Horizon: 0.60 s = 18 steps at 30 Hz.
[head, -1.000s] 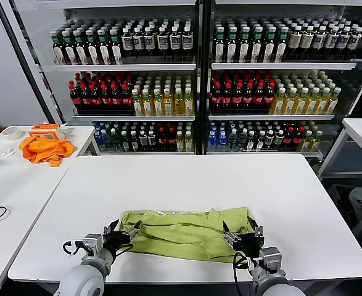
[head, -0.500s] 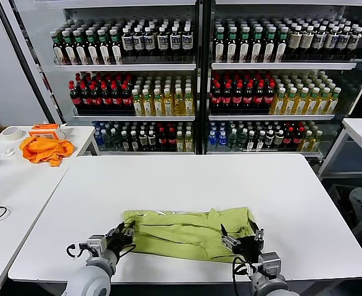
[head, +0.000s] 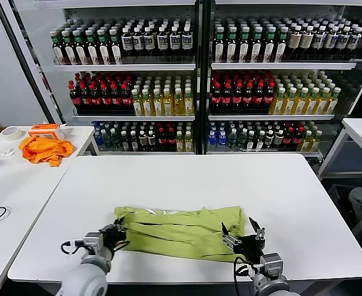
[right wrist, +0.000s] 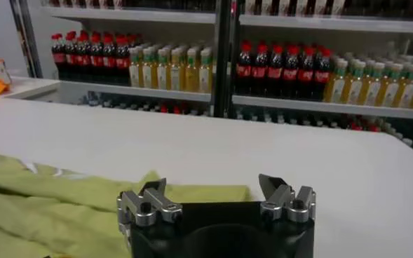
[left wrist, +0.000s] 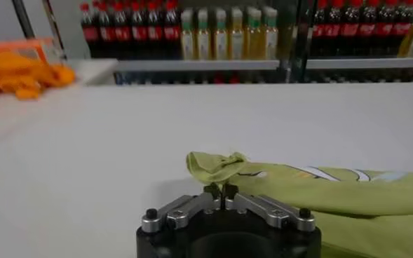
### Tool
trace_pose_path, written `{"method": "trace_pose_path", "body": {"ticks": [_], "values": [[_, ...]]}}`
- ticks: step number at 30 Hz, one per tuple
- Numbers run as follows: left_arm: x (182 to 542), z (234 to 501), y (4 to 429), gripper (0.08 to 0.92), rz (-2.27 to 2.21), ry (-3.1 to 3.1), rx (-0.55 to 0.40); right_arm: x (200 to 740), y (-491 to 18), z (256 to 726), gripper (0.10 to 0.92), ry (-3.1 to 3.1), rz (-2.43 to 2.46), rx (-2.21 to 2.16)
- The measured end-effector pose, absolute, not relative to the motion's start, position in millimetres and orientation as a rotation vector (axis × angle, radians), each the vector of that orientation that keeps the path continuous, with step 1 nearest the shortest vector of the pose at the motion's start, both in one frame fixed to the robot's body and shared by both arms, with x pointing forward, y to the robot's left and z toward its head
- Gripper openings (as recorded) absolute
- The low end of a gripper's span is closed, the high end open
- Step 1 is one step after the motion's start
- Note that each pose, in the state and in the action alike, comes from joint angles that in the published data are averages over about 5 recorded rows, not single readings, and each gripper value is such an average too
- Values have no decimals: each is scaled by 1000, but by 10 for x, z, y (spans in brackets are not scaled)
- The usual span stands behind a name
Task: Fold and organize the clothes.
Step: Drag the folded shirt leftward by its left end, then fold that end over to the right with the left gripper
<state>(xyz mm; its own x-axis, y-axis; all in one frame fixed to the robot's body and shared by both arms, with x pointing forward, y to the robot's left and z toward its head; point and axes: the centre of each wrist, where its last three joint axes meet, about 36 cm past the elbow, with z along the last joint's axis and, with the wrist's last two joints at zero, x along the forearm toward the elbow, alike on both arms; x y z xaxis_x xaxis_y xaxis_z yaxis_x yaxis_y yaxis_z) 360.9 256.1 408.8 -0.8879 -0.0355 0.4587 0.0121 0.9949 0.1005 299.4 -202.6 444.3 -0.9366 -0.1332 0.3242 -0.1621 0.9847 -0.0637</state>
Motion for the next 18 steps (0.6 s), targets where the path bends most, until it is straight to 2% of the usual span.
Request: {"method": "trace_pose_path", "body": {"ticks": [11,14,18], "values": [[3430,4573,3184,91,-467,-2698,202,3052,-2001,4435,823,-2815,105,228],[3394,4676,3134,91,-428,-2718,188,3049,-2018,4431,823,-2813,106,224],[3336,4751,2901,91,-281,-2743,87,3037,-2053,4429,823,-2810,111,213]]}}
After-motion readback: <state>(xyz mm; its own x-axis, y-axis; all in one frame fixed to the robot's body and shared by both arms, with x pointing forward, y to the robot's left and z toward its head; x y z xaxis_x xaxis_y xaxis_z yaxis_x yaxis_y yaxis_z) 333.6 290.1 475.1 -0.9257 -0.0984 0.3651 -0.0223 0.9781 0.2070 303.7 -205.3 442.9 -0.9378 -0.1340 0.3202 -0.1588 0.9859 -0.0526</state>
